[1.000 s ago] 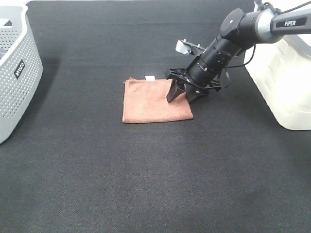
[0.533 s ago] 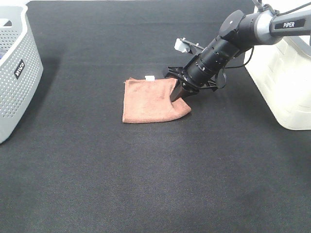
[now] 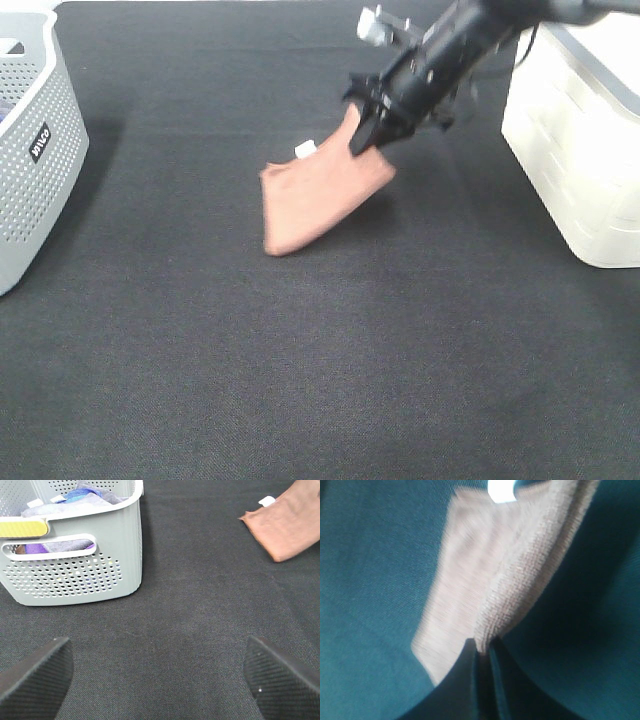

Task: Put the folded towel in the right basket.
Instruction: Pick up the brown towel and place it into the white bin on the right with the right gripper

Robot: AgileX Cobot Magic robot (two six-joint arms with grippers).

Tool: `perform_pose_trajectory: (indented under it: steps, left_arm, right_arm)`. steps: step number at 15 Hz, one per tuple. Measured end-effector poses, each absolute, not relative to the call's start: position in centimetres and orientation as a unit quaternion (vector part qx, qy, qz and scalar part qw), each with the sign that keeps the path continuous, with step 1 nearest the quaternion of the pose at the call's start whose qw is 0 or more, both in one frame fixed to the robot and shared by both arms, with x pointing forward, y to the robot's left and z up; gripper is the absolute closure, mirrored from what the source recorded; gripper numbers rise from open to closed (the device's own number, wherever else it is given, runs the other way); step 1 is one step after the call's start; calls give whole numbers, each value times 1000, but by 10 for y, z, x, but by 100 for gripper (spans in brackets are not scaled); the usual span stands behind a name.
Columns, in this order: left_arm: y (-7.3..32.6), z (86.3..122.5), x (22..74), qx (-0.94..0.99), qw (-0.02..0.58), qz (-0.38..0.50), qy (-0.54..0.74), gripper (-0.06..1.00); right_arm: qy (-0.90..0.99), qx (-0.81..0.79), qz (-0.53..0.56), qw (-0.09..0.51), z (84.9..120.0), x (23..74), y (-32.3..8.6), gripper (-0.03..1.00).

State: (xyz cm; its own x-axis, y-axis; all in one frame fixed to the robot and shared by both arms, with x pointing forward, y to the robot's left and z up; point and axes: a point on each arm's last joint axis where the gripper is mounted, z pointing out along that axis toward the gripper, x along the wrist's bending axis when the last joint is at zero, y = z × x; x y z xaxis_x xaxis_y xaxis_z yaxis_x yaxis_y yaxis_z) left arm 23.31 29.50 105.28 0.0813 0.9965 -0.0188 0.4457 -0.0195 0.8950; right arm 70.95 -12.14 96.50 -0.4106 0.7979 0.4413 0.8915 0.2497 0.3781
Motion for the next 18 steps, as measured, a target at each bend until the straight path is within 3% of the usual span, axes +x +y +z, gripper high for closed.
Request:
perform_pose_trajectory:
  steps: [5,7,10,16,18]
  left_arm:
    - [295,1053,233,622,392,351,580,7]
    - [295,1053,233,622,392,351,580,7]
    - [295,1053,233,622,392,351,580,7]
    - [295,1053,233,622,392,351,580,7]
    - [295,1053,233,622,392,351,580,7]
  right_arm:
    - [-796,-535,-282,19,1044,705,-132,97]
    - [-784,-540,-301,-48,1093,700,-141,97]
    - [-776,-537,-309,-116,1139,684,-154,97]
    - [-752,-533,-315,-226,1207,650,-188,97]
    - [-725,-557,-319,-249,1223,645,-222,97]
